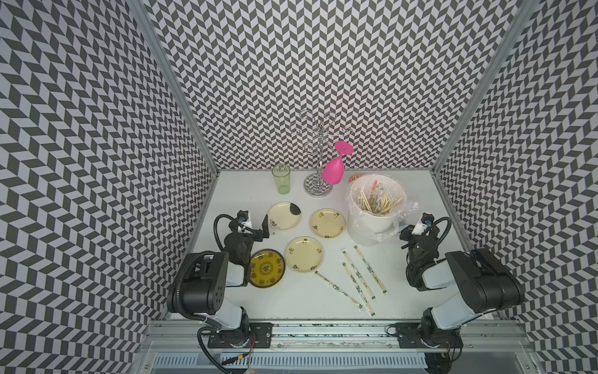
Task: Remove the packaging of disposable chopsticks
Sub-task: Pick up the disposable chopsticks from the center of the board.
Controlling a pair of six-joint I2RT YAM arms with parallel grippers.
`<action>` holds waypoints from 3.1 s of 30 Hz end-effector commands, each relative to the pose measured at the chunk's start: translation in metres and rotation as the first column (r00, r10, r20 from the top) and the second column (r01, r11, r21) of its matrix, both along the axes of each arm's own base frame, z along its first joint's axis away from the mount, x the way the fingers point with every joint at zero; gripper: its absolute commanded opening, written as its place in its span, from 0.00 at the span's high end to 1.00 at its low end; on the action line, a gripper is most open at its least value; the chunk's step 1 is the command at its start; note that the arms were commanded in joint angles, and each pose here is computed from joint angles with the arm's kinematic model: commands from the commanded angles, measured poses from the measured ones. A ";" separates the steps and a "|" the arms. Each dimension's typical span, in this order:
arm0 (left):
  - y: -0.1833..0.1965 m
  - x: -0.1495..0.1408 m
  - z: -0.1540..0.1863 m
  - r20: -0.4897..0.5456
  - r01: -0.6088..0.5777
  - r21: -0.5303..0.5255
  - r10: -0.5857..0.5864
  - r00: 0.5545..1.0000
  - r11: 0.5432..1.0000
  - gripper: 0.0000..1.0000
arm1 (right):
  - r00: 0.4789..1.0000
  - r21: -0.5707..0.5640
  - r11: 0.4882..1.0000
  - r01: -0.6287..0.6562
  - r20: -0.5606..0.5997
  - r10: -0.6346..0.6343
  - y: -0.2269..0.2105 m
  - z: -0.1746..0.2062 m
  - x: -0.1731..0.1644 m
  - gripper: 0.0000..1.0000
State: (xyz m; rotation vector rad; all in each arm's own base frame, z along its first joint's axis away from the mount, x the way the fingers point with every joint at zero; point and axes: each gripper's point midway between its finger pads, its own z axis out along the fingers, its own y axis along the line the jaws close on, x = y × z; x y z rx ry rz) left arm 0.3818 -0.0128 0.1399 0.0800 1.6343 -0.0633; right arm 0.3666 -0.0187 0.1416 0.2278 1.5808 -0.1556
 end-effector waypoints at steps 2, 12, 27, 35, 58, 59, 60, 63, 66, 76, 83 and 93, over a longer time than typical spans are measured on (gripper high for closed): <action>0.001 0.003 0.006 0.022 -0.009 0.011 0.009 1.000 1.000 0.00 | 0.998 0.012 1.000 0.004 0.060 -0.005 -0.001 0.014 0.000 0.01; 0.001 0.003 0.006 0.020 -0.009 0.009 0.009 1.000 1.000 0.00 | 0.998 0.012 1.000 0.004 0.058 -0.005 -0.001 0.014 0.000 0.01; 0.003 0.004 0.006 0.018 -0.007 0.002 0.007 1.000 1.000 0.00 | 0.998 0.013 1.000 0.004 0.059 -0.005 -0.001 0.014 0.000 0.01; 0.003 0.004 0.006 0.018 -0.008 0.001 0.008 1.000 1.000 0.00 | 0.998 0.028 1.000 -0.003 0.061 0.001 -0.004 0.014 0.000 0.01; -0.015 -0.008 0.074 0.102 -0.023 0.028 0.020 0.995 0.999 0.04 | 0.955 0.027 1.000 -0.015 0.298 0.006 -0.008 0.057 -0.073 0.05; -0.018 -0.008 0.077 0.107 -0.015 0.029 0.011 0.994 0.999 0.04 | 0.955 0.032 0.999 -0.009 0.298 -0.001 -0.009 0.059 -0.074 0.05; -0.021 -0.008 0.078 0.110 -0.008 0.028 0.005 0.994 1.000 0.04 | 0.954 0.038 0.999 -0.004 0.301 -0.008 -0.010 0.060 -0.075 0.05; -0.025 -0.009 0.086 0.124 0.007 0.010 -0.008 0.992 1.000 0.04 | 0.953 0.061 0.998 0.022 0.302 -0.039 -0.016 0.063 -0.078 0.05; -0.028 -0.009 0.098 0.143 0.023 -0.021 -0.020 0.990 1.000 0.04 | 0.959 0.098 0.994 0.044 0.274 -0.069 -0.020 0.065 -0.074 0.06; -0.040 -0.015 0.154 0.189 0.099 -0.051 -0.088 0.978 0.994 0.06 | 0.985 0.189 0.982 0.006 0.170 -0.038 -0.013 0.093 -0.058 0.10; -0.049 -0.021 0.181 0.176 0.152 -0.032 -0.144 0.974 0.988 0.09 | 0.987 0.260 0.964 -0.054 0.161 0.013 -0.003 0.129 -0.057 0.12; -0.106 -0.058 0.191 0.142 0.374 0.218 -0.408 0.902 0.902 0.19 | 0.978 0.403 0.906 -0.131 0.204 0.050 0.002 0.180 -0.097 0.17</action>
